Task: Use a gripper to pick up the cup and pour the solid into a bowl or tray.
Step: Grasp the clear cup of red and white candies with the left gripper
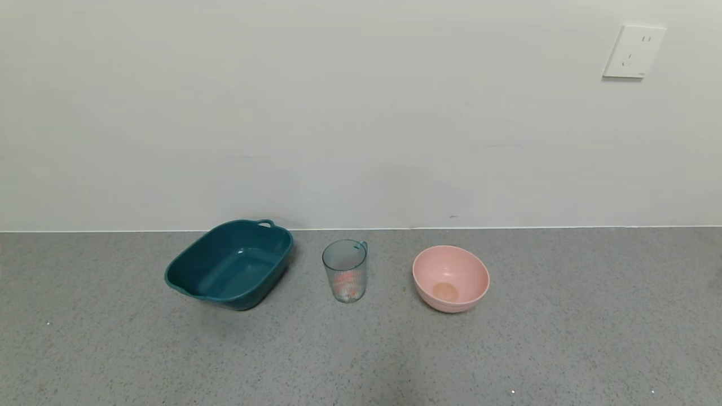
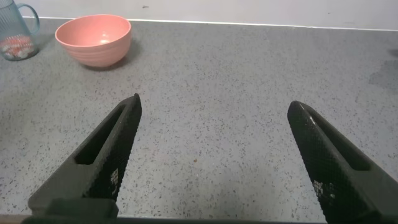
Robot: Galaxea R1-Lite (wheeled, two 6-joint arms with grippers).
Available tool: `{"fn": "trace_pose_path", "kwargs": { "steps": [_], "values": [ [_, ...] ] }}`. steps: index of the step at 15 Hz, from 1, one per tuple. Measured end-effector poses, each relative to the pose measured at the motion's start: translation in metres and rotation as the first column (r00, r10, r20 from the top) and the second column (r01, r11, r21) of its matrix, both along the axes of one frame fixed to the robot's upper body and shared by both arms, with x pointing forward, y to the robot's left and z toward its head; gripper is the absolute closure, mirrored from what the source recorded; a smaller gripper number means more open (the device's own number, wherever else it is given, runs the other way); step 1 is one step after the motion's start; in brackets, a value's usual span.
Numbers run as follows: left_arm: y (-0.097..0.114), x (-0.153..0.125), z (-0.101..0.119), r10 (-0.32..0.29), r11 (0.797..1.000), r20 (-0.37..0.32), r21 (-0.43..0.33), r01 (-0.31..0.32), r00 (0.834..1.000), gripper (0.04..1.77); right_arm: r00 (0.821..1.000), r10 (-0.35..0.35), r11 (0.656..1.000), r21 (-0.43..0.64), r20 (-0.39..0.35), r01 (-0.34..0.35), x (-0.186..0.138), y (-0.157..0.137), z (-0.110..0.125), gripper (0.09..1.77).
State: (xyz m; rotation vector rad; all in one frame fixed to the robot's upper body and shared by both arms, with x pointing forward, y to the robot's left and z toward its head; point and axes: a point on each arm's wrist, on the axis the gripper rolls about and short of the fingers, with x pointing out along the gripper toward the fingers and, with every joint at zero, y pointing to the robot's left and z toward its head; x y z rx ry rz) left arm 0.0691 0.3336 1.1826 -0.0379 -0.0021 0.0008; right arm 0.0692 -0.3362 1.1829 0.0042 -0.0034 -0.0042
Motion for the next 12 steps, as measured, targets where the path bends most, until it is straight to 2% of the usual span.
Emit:
{"fn": "trace_pose_path", "kwargs": {
  "steps": [7,12],
  "values": [
    [0.000,0.000,0.000,-0.003,1.000,-0.001,0.009,0.003,1.000,0.09,1.000,0.000,1.000,0.000,0.000,0.000,0.000,0.000,0.000,0.15],
    [-0.001,-0.004,0.018,-0.036,0.999,0.108,0.012,0.035,0.993,0.09,1.000,0.000,1.000,0.000,0.000,0.000,0.000,0.000,0.000,0.15]
  ]
}}
